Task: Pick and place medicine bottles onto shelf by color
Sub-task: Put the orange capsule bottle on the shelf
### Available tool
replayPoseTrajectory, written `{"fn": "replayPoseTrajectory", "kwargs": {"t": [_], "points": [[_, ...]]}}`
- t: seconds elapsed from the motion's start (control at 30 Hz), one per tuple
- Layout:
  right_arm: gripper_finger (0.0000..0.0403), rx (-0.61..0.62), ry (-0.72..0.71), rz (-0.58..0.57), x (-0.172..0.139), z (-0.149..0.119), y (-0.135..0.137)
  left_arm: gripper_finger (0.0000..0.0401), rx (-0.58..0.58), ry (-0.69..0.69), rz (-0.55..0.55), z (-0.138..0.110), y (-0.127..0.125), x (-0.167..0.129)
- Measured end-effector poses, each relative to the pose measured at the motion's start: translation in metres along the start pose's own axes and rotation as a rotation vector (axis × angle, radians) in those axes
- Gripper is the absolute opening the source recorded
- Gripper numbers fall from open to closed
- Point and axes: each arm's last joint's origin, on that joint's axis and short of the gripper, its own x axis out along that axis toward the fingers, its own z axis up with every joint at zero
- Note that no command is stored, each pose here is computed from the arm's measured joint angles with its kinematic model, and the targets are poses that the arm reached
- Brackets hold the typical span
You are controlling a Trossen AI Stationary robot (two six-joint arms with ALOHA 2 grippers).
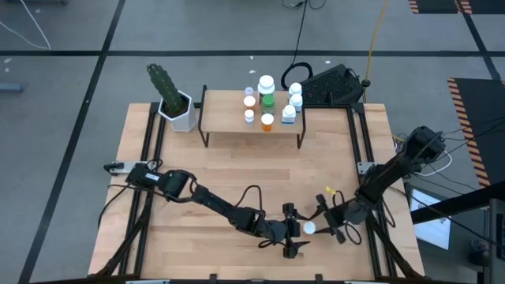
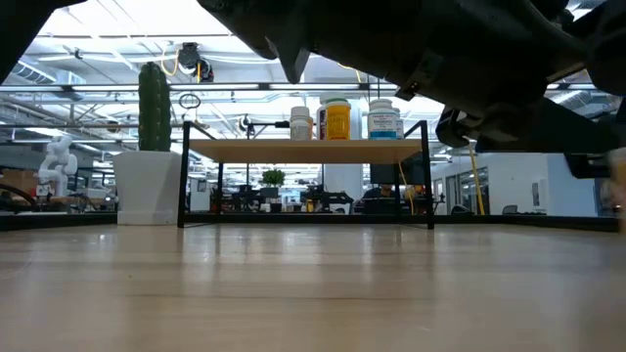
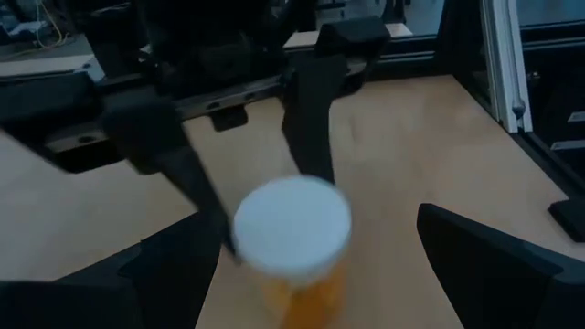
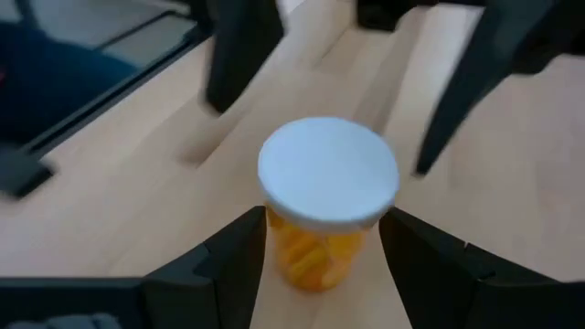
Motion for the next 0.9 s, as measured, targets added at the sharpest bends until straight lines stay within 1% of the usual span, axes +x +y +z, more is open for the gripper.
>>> {"fn": "replayPoseTrajectory", "kwargs": {"t": [0.13, 0.27, 0.37, 0.5, 0.57, 0.67, 0.9], "points": [[0.0208, 0.007, -0.033, -0.039, 0.008, 0.004, -0.007, 0.0365, -0.013, 0.026, 0.017, -0.003, 0.001, 0.0], [0.0208, -0.02, -0.02, -0.065, 0.017, 0.007, -0.01, 0.0365, -0.044, 0.056, 0.071, -0.006, 0.001, -0.001], [0.0208, -0.036, -0.014, -0.072, 0.02, 0.008, -0.01, 0.0365, -0.073, 0.063, 0.097, -0.007, 0.002, -0.001], [0.0208, -0.026, -0.015, -0.072, 0.018, 0.009, -0.01, 0.0364, -0.086, 0.069, 0.116, -0.007, 0.003, -0.001], [0.0208, -0.024, -0.014, -0.065, 0.018, 0.008, -0.009, 0.0358, -0.094, 0.069, 0.117, -0.007, 0.003, -0.001], [0.0216, -0.019, -0.006, -0.058, 0.017, 0.007, -0.008, 0.0331, -0.095, 0.075, 0.126, -0.008, 0.003, -0.001], [0.0249, -0.014, -0.002, -0.068, 0.017, 0.006, -0.009, 0.023, -0.125, 0.089, 0.146, -0.009, 0.007, 0.0]]}}
